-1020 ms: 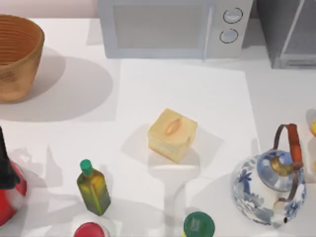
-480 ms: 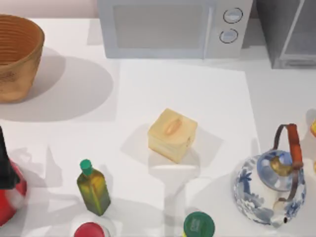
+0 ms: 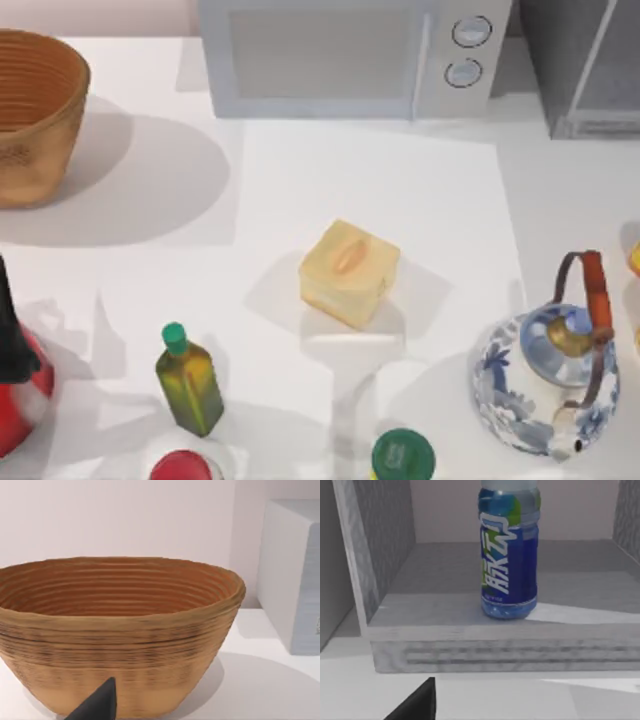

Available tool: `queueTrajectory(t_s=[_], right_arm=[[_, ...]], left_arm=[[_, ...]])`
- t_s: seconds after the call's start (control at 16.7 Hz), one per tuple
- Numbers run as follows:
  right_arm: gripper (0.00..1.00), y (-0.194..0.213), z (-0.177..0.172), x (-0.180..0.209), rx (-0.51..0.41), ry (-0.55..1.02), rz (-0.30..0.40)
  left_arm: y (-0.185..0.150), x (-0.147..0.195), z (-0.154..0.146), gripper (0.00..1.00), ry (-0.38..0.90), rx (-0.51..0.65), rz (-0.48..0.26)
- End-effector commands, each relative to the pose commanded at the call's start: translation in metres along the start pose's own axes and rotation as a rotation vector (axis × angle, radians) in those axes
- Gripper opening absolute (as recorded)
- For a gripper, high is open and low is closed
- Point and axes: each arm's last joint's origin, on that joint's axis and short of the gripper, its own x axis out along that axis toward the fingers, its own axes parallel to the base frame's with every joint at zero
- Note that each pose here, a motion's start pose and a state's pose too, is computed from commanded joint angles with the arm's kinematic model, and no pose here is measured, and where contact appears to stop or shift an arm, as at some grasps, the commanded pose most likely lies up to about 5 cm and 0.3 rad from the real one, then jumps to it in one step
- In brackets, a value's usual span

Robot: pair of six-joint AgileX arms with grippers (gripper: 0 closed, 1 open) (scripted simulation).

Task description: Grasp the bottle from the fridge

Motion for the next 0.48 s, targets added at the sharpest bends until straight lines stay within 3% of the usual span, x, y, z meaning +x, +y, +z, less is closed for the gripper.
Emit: queueTrajectory(t_s=[0.48], right_arm=[[1.00,-0.019,-0.015,0.006,-0.019,-0.042,0.003]], left_arm=[[0.000,0.000,0.000,1.00,0.000,0.000,0.000]])
